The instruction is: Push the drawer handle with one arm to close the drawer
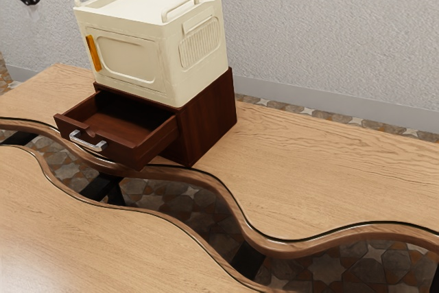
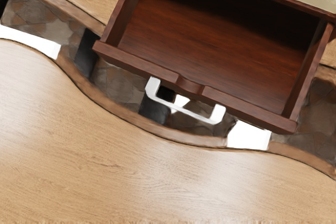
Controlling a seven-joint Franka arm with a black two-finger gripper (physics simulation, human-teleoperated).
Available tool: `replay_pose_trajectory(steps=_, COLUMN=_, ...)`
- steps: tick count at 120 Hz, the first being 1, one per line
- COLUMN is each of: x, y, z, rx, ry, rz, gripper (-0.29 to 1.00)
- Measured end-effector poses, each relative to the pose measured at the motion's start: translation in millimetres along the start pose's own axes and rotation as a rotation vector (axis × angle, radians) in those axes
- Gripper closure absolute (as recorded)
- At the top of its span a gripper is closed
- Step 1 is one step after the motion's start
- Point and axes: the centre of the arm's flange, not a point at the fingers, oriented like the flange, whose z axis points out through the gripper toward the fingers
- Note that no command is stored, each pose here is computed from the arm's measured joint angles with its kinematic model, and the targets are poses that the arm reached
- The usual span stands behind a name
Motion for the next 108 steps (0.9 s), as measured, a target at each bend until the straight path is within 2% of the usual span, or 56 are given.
replay_pose_trajectory(steps=14, x=0.6, y=22.6, z=11.1, rx=0.022, ry=-0.05, rz=0.008, gripper=0.0)
replay_pose_trajectory(steps=26, x=-3.4, y=39.7, z=37.5, rx=0.027, ry=-0.128, rz=0.025, gripper=0.01)
replay_pose_trajectory(steps=34, x=-7.4, y=48.1, z=61.3, rx=0.034, ry=-0.185, rz=0.037, gripper=0.13)
replay_pose_trajectory(steps=46, x=-20.5, y=35.7, z=106.8, rx=0.004, ry=-0.264, rz=0.026, gripper=0.38)
replay_pose_trajectory(steps=55, x=-33.9, y=24.4, z=140.3, rx=-0.012, ry=-0.304, rz=0.024, gripper=0.53)
replay_pose_trajectory(steps=69, x=-52.8, y=5.1, z=188.5, rx=-0.016, ry=-0.333, rz=0.023, gripper=0.65)
replay_pose_trajectory(steps=88, x=-65.9, y=-21.0, z=256.8, rx=-0.002, ry=-0.361, rz=0.024, gripper=0.73)
replay_pose_trajectory(steps=108, x=-50.8, y=-29.2, z=302.5, rx=0.041, ry=-0.3, rz=0.07, gripper=0.77)
